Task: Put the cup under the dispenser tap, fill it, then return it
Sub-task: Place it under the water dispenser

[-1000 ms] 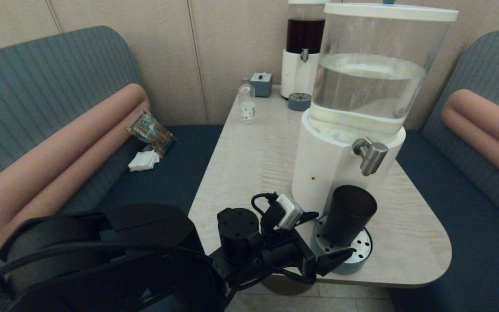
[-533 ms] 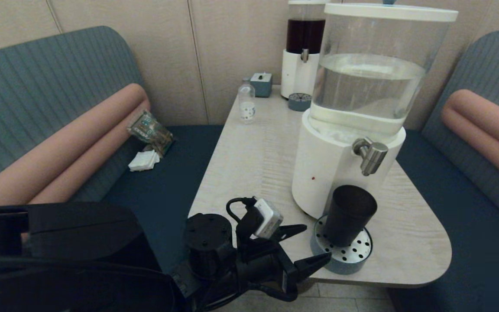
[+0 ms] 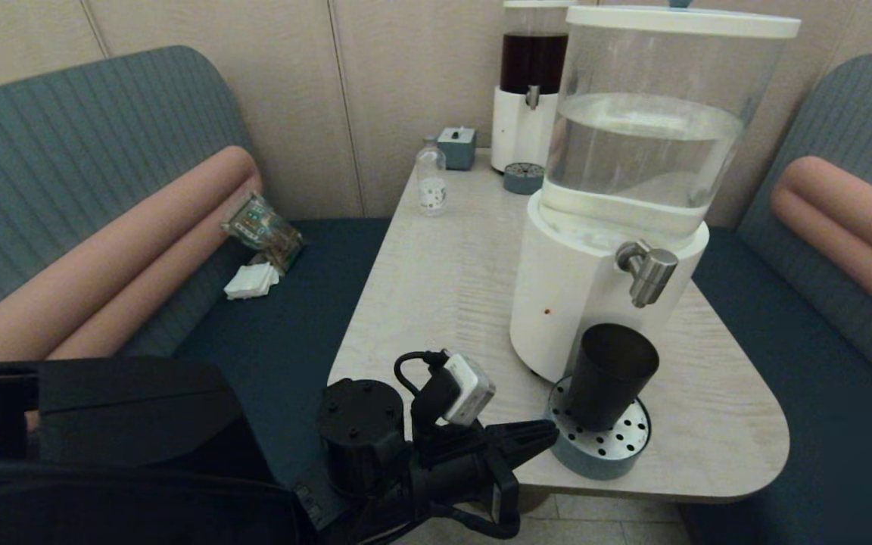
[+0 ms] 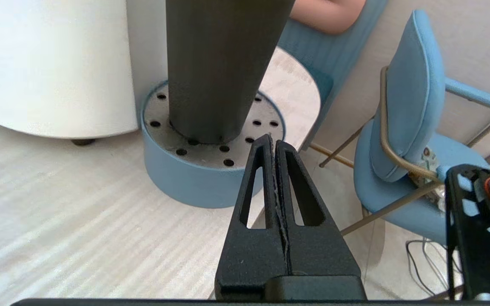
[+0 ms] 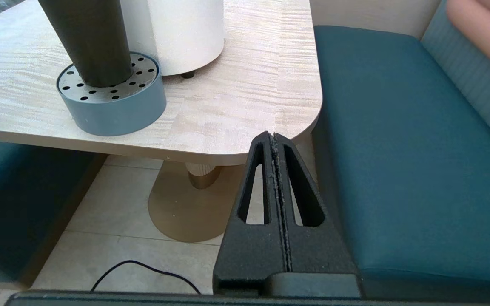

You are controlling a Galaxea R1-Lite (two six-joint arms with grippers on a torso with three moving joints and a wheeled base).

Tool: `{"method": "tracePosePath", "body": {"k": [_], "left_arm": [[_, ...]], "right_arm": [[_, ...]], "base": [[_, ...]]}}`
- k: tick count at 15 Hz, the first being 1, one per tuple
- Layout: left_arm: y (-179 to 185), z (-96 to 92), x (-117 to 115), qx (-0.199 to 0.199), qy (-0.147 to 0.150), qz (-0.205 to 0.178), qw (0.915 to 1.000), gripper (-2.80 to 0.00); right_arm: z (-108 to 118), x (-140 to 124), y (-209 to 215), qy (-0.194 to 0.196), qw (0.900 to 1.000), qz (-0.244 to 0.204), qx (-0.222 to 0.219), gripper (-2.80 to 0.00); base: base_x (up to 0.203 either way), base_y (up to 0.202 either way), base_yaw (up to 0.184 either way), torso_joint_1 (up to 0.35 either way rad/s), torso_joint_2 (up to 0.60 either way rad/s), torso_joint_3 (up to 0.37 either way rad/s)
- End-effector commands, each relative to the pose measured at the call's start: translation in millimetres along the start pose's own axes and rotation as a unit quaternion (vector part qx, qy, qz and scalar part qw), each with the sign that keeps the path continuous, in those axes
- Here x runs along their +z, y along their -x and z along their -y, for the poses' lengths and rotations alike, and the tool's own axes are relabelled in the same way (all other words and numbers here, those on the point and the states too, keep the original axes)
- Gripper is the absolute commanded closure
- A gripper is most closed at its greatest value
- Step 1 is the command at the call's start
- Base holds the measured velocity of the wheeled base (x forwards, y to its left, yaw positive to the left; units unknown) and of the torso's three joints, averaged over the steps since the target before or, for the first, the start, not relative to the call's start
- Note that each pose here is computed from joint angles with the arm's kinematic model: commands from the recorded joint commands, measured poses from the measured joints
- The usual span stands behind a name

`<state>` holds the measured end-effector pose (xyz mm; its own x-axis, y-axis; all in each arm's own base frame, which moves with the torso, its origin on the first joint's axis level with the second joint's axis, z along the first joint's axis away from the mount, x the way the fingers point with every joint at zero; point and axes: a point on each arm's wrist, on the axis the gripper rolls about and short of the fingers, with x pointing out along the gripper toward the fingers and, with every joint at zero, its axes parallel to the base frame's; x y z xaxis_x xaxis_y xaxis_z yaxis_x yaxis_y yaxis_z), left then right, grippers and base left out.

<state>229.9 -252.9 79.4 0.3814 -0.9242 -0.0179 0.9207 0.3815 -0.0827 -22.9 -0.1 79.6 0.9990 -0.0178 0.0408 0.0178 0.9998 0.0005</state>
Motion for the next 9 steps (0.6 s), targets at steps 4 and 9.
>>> {"method": "tracePosePath", "body": {"k": [4,9], "left_arm": [[-30,-13.1,-23,-0.002,0.0,0.0,1.0,0.0],[-51,-22.2,-30,-0.003,-0.006,0.017,0.9998,0.0]], "right_arm": [[0,-4,-1,0.0,1.0,-0.007,0.0,0.0],[0,-4,-1,0.0,1.0,-0.007,0.0,0.0]], "base": [[0.0,0.0,0.0,0.0,0.0,0.0],[0.0,0.0,0.0,0.0,0.0,0.0]]}}
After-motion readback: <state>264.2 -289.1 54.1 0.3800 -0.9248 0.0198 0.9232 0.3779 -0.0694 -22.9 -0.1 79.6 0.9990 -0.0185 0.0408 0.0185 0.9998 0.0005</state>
